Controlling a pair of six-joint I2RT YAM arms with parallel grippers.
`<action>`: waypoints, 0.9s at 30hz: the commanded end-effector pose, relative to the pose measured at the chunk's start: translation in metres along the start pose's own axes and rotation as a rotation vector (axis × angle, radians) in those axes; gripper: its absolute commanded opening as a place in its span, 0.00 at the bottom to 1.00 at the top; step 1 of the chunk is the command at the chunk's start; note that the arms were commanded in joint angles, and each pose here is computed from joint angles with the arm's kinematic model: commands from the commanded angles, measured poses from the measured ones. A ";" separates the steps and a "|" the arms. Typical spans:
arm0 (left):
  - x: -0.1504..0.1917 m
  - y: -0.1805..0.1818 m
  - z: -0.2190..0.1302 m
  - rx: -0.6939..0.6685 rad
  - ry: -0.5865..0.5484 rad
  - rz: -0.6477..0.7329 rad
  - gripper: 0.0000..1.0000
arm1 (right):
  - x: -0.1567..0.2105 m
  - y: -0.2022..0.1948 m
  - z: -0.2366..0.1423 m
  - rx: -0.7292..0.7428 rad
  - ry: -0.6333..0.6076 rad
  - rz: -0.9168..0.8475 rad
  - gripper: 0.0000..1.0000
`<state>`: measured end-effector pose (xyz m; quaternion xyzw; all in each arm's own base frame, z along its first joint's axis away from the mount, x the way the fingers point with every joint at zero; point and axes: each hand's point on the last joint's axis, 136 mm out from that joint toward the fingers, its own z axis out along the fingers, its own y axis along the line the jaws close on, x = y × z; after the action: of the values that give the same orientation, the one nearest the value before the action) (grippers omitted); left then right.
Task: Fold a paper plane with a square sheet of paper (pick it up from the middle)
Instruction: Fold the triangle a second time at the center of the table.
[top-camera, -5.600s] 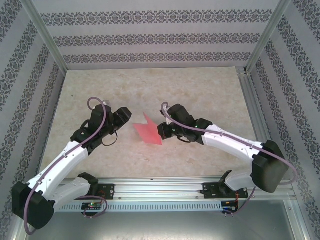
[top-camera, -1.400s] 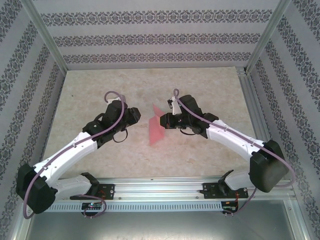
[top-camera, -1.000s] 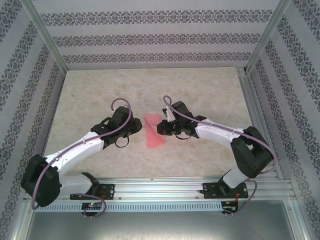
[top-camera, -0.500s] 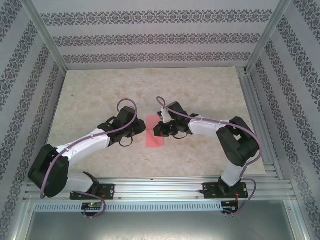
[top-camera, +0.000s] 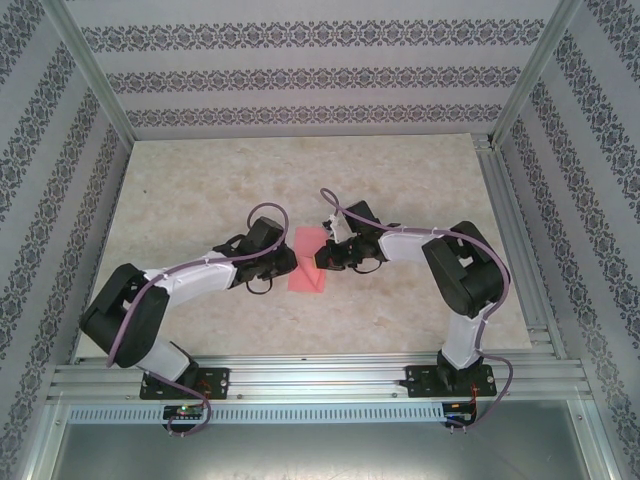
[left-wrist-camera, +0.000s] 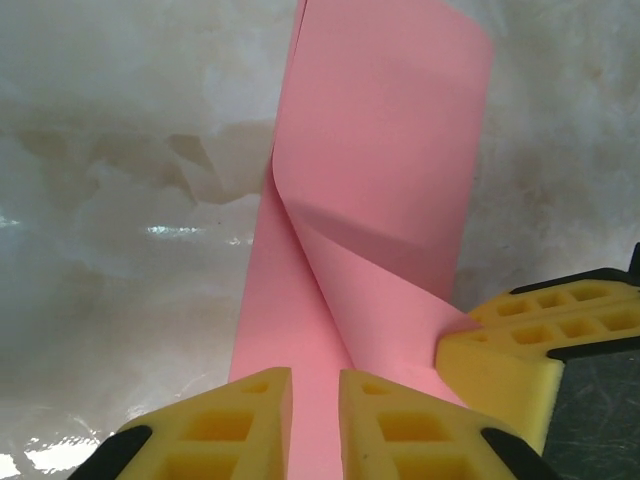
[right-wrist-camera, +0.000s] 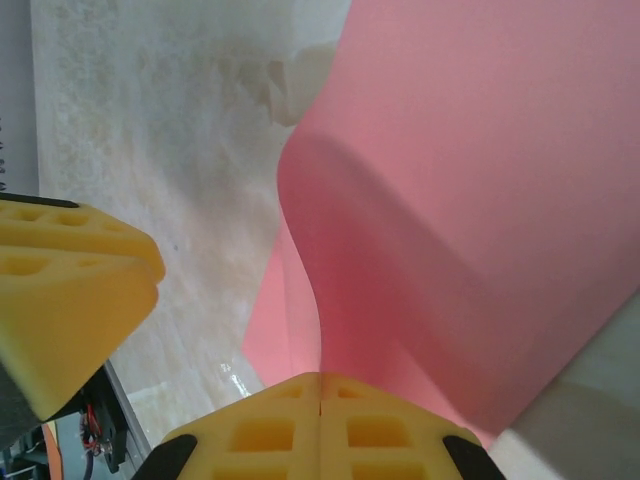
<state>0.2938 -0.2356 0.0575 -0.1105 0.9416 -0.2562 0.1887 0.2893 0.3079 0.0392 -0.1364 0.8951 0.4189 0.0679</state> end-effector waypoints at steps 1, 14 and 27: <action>-0.009 -0.017 0.007 0.060 0.003 0.003 0.19 | -0.012 0.005 0.001 -0.041 -0.022 -0.055 0.03; 0.009 0.014 0.035 -0.075 0.073 -0.016 0.13 | -0.013 -0.005 0.005 -0.022 0.008 -0.082 0.04; 0.017 0.027 0.044 -0.153 0.097 0.031 0.10 | -0.023 -0.012 0.000 0.020 0.029 -0.129 0.05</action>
<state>0.3002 -0.2462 0.0172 -0.1081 0.9573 -0.2240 0.1476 0.3071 0.3067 0.0333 -0.1808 0.8913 0.4097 0.0707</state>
